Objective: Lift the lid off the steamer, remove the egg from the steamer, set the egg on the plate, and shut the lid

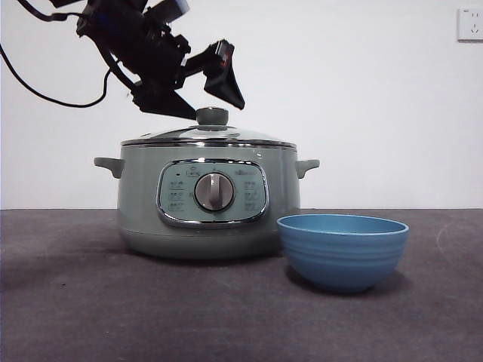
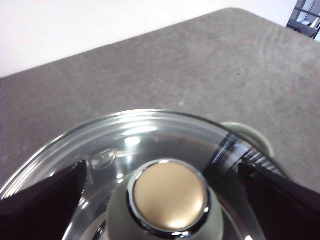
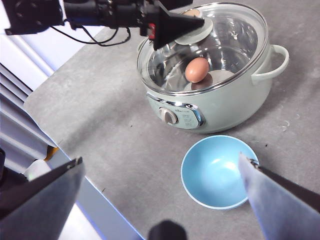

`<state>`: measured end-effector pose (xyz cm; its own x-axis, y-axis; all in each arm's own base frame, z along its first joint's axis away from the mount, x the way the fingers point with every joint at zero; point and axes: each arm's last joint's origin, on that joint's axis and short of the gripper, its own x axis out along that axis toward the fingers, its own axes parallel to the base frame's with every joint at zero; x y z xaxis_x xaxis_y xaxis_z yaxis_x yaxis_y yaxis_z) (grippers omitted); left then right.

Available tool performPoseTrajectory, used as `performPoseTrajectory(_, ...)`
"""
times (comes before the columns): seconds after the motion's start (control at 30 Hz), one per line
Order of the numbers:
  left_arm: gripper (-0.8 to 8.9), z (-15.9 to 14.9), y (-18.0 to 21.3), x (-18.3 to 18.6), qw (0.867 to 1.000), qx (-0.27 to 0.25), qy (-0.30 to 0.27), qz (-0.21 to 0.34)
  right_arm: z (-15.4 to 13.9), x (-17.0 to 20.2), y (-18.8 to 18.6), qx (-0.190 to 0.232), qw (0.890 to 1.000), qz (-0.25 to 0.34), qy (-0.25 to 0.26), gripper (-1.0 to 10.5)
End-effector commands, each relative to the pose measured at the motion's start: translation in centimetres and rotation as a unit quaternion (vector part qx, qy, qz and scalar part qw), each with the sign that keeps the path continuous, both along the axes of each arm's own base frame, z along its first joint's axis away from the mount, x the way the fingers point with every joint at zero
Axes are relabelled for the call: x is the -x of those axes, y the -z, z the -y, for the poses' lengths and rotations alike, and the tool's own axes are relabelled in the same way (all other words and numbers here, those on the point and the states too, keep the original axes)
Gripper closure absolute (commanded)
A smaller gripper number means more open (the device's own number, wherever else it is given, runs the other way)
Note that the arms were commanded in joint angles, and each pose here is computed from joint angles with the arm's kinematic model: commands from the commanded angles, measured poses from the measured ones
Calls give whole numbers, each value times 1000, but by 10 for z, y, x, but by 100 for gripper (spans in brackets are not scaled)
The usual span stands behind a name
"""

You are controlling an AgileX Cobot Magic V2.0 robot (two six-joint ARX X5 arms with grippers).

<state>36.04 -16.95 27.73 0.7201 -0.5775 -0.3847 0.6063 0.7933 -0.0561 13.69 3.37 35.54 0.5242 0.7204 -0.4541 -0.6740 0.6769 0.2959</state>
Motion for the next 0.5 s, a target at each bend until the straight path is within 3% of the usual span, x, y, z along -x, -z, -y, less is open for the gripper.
performPoseTrajectory(0.03,279,3,11,-4,1000,-14,3,-10,0,0,-1,0,1000,4,-1,410)
performPoseTrajectory(0.17,306,3,14,-4,1000,-21,-3,-19,0,-1,-1,11,1000,5,13,410)
performPoseTrajectory(0.33,709,5,15,-3,999,-24,-2,-25,1,-1,-1,14,1000,6,18,410)
performPoseTrajectory(0.43,822,5,15,-2,999,-24,-1,-25,1,-1,-1,14,1000,6,18,410)
performPoseTrajectory(0.5,822,5,15,-2,999,-24,-1,-25,1,-1,-1,14,1000,6,18,410)
